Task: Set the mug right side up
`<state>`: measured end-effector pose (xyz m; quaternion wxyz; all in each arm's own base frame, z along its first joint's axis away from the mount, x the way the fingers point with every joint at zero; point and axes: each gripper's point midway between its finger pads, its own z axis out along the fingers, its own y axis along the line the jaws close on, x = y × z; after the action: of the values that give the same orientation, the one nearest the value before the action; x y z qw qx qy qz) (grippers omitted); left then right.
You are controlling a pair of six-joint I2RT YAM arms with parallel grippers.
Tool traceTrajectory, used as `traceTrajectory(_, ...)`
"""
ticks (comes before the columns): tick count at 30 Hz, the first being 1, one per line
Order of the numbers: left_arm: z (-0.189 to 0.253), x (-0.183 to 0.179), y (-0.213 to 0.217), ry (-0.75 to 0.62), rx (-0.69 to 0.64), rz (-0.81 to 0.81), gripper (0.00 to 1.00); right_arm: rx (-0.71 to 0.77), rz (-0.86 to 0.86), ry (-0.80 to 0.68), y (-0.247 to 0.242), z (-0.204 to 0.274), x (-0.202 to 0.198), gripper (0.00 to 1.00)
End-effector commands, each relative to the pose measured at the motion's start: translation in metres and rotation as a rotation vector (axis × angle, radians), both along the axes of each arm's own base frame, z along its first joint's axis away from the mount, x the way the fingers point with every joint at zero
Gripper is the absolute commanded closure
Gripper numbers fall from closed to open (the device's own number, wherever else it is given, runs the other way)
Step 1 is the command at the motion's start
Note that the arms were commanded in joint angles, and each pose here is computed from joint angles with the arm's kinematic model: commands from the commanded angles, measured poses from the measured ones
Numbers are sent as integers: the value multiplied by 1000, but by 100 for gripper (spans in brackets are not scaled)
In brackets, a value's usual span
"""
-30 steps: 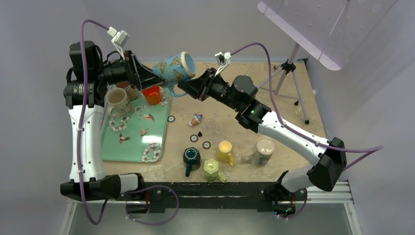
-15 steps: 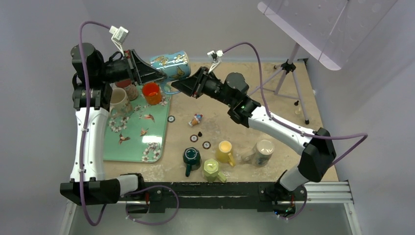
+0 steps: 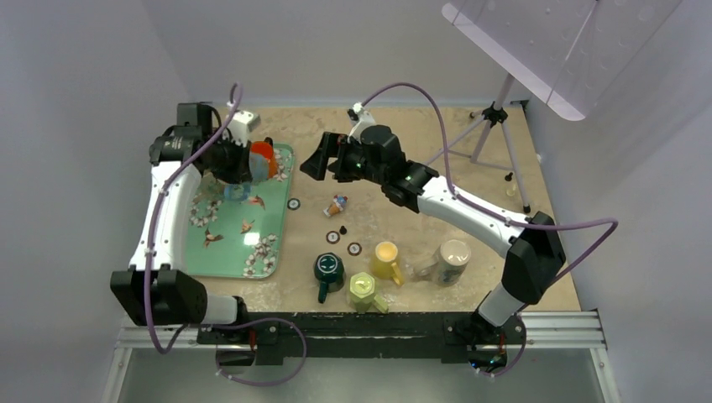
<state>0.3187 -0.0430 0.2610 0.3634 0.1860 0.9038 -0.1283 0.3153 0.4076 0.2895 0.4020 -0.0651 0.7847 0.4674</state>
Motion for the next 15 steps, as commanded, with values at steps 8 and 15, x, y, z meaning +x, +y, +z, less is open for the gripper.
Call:
traceTrajectory(8,-105,46,69,137,417,-64,100,-266,-137,16,-37,-41,15,2)
traceTrajectory(15,-140,70,75,237,422,-66,100,-448,-136,55,-52,-79,0,3)
